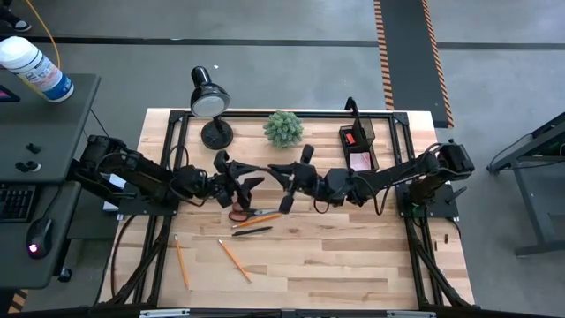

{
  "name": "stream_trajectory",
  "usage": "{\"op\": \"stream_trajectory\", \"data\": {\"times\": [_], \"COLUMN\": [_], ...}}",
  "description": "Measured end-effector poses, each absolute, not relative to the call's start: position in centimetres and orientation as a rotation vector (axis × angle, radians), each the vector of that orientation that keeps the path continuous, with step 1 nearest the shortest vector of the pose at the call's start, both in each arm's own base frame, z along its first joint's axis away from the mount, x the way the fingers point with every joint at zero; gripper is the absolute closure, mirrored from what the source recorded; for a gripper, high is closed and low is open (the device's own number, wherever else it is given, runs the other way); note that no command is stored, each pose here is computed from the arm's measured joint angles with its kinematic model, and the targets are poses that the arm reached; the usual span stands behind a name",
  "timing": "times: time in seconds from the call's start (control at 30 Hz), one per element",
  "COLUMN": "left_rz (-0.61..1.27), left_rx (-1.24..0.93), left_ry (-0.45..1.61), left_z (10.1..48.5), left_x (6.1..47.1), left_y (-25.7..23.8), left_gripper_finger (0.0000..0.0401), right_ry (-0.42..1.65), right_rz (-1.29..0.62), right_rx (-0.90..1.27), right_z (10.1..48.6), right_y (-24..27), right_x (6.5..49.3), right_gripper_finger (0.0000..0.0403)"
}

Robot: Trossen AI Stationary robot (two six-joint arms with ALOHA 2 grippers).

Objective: Pick and place office supplies into organizer
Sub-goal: Put the top ballpen into the desk organizer

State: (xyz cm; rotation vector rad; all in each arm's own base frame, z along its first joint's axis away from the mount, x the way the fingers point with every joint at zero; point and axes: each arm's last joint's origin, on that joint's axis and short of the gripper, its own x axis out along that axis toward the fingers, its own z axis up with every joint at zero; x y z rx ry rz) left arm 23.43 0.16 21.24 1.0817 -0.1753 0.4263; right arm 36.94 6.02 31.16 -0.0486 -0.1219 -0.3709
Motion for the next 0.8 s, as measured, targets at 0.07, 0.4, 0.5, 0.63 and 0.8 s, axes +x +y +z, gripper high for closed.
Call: {"op": "stream_trajectory", "data": {"times": [0.07, 0.4, 0.5, 0.63, 0.8], "left_rz": [0.453, 0.505, 0.492, 0.495, 0.496], "left_rx": [1.075, 1.078, 1.064, 1.071, 1.076], "left_ry": [-0.150, -0.047, -0.021, -0.012, -0.009], "left_z": [21.2, 20.7, 20.4, 20.4, 20.4], "left_x": [23.4, 23.5, 23.6, 23.6, 23.6], "left_y": [0.3, 0.5, 0.5, 0.5, 0.6], "left_gripper_finger": [0.0211, 0.0190, 0.0190, 0.0190, 0.0190], "right_ry": [-0.101, 0.180, 0.245, 0.309, 0.388], "right_rz": [-0.435, -0.953, -1.050, -1.145, -1.245], "right_rx": [-0.083, -0.221, -0.193, -0.082, 0.082], "right_z": [31.1, 31.6, 32.1, 32.6, 32.6], "right_y": [5.9, 2.9, 0.9, -2.6, -7.2], "right_x": [36.9, 33.9, 31.9, 28.9, 25.5], "right_gripper_finger": [0.0379, 0.0379, 0.0379, 0.0379, 0.0377]}}
